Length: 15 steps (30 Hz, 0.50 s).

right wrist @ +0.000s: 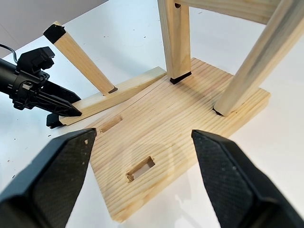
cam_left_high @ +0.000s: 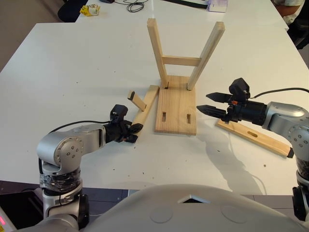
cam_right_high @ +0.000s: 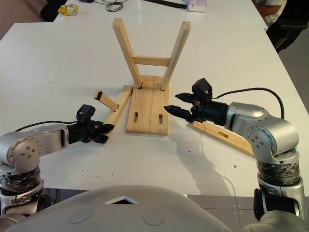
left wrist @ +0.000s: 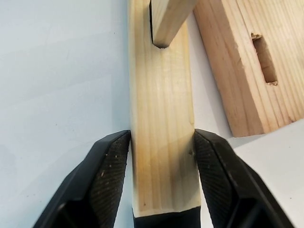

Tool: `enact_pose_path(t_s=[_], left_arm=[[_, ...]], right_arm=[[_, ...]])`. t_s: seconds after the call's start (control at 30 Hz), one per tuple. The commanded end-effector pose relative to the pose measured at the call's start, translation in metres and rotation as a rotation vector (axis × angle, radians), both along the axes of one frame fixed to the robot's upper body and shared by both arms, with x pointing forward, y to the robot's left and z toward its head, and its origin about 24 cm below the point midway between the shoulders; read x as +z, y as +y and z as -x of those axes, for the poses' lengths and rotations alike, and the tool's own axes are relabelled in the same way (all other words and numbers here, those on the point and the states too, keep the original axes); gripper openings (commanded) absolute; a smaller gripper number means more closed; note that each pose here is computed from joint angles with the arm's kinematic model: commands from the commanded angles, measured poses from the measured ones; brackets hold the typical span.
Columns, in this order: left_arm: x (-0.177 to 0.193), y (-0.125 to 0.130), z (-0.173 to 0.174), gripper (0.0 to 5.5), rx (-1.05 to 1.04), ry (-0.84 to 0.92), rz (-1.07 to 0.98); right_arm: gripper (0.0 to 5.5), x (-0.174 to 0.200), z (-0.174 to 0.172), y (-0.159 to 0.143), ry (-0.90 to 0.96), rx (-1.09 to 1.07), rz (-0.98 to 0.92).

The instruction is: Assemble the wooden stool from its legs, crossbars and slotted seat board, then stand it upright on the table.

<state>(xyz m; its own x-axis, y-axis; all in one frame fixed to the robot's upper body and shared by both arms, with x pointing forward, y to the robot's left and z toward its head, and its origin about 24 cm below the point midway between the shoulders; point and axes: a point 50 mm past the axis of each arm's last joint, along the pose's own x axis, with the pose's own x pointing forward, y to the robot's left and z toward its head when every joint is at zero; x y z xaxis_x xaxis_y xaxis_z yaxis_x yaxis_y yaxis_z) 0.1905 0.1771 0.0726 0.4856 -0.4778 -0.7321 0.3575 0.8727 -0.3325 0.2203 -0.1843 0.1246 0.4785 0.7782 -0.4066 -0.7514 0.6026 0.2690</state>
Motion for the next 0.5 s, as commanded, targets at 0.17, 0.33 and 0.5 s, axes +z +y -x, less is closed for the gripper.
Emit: enact_pose_path(t_s=[0.17,0.33,0.5], left_arm=[[0.001,0.022,-0.014,2.18,0.07,-0.061,-0.075],[0.024,0.046,-0.035,2.11,0.168,-0.171,-0.075],[0.069,0.054,-0.061,2.05,0.236,-0.415,0.066]], right_arm=[[3.72,0.004,-0.002,-0.002,-0.014,-0.004,-0.003],[3.72,0.005,-0.003,-0.006,-0.016,-0.01,0.004],[3.72,0.011,-0.009,-0.01,-0.025,-0.004,0.005]])
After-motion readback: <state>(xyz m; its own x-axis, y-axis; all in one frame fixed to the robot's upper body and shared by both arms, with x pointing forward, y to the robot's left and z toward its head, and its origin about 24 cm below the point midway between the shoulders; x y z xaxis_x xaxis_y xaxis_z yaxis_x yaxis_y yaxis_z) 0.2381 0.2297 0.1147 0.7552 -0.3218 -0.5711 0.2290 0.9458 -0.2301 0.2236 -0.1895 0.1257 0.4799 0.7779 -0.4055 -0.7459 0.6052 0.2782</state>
